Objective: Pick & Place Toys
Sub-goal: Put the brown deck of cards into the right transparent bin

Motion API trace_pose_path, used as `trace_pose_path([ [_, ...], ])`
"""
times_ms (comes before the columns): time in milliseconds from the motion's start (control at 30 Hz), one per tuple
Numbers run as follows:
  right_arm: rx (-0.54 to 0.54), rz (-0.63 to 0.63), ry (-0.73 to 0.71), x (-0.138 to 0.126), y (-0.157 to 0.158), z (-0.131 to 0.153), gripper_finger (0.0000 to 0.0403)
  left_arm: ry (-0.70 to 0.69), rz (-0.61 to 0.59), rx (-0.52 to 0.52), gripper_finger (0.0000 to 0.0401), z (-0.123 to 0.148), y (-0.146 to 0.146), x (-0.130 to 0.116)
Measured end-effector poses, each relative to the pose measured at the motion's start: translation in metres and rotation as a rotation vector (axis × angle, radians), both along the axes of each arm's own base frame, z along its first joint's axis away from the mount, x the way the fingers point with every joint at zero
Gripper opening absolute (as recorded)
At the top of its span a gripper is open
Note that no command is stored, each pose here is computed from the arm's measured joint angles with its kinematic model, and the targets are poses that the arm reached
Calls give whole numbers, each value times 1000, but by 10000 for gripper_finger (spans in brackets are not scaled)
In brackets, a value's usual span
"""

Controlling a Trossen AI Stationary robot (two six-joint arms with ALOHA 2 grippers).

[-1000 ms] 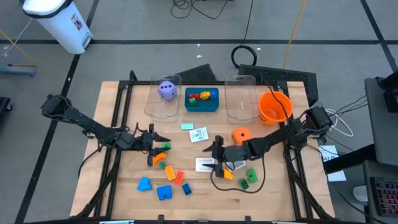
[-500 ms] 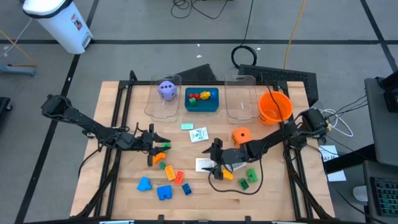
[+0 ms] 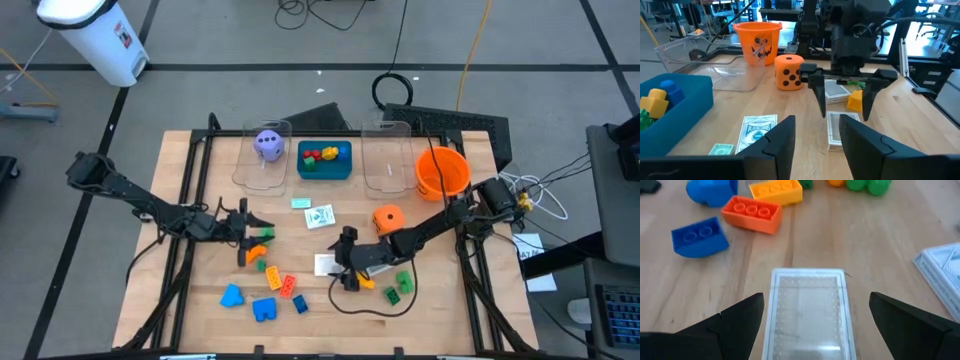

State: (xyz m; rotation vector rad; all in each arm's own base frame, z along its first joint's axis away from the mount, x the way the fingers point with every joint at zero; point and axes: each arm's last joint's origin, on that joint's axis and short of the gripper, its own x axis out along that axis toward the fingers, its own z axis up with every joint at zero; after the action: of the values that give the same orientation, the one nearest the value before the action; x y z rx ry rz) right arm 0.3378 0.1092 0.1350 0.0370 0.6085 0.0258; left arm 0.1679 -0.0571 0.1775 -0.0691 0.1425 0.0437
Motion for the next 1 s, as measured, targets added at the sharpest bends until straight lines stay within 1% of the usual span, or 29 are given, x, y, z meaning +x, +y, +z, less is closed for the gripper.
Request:
trace_pose_path([
  [167, 2, -17, 63, -3, -1, -5, 357, -2, 17, -5, 169, 0, 3, 1],
  [300, 7, -17, 47, -3, 0, -3, 357, -1, 19, -8, 170, 0, 3, 1],
  [433, -2, -9, 72, -5, 2, -5, 357, -1, 19, -7, 171, 0, 3, 1],
  [833, 26, -34, 120, -9, 3, -9, 357, -1, 18, -6, 171, 0, 3, 1],
  [1000, 22, -31, 138, -11, 5, -10, 357, 0, 18, -5, 170, 0, 3, 1],
])
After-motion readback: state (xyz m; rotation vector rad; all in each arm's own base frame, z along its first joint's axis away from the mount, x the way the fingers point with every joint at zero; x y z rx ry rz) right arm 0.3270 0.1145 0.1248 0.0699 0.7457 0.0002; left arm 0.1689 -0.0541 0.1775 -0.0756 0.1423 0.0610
